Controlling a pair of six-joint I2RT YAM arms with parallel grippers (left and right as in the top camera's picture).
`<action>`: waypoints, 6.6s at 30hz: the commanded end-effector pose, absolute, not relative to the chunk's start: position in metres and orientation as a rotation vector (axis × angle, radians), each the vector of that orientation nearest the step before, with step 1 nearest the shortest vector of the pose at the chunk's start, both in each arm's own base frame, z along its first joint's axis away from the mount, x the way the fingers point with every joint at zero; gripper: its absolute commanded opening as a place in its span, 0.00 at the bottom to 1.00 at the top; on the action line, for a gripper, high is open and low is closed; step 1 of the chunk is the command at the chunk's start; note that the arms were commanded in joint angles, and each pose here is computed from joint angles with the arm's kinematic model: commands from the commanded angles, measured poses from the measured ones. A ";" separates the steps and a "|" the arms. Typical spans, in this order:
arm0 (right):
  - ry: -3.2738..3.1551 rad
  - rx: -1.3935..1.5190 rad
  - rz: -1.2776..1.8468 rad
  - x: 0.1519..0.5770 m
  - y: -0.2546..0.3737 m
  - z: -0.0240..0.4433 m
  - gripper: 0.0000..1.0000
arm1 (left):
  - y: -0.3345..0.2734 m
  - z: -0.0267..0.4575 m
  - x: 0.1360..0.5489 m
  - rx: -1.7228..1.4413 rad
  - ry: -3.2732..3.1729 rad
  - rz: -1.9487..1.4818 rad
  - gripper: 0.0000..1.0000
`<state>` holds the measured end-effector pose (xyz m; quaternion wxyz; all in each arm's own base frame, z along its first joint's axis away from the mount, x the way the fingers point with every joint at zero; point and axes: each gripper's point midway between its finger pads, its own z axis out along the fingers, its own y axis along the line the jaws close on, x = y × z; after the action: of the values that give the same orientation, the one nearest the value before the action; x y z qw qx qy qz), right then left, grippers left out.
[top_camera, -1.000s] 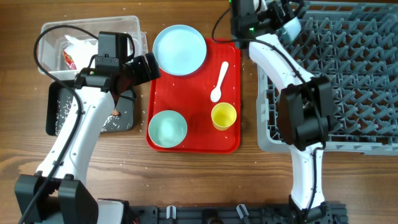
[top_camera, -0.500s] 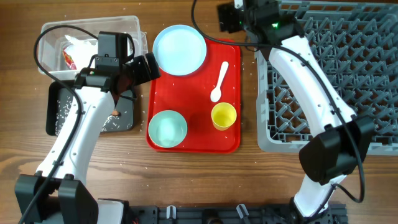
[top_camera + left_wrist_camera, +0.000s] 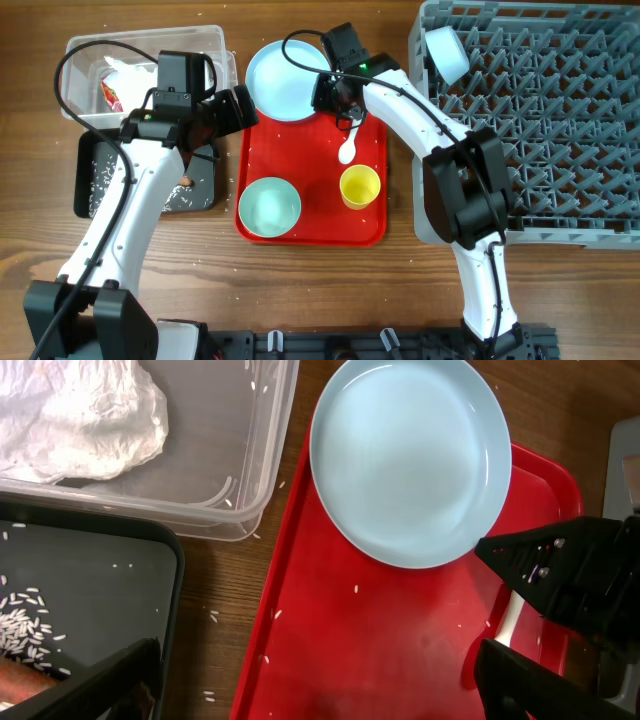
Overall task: Sort waste into correct bins and load items into the dishwasher rack
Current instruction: 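Grasp the light-blue plate with the right gripper and carry it to the rack, then stand the plate upright in the rack and release, then grasp the mint bowl with the right gripper and place it in the rack, then move the right gripper to the yellow cup and grasp it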
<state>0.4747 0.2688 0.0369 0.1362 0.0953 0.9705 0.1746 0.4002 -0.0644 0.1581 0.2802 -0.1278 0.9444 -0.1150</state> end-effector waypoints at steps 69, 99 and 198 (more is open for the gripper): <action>2.625 -0.308 0.682 0.399 0.253 0.226 0.87 | -0.061 0.166 0.404 -0.337 2.509 -0.296 1.00; 3.189 -0.256 0.530 0.291 0.328 0.025 0.33 | 0.132 0.206 0.383 -1.225 2.081 -0.143 1.00; 2.786 -0.809 -0.267 0.376 0.184 0.149 1.00 | 0.132 0.206 0.383 -1.225 2.081 -0.143 1.00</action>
<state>0.3931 0.1194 0.1554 0.1211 -0.2595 0.9114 -0.2955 0.3813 0.1291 0.1914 0.3376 -0.4692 0.8144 -0.0500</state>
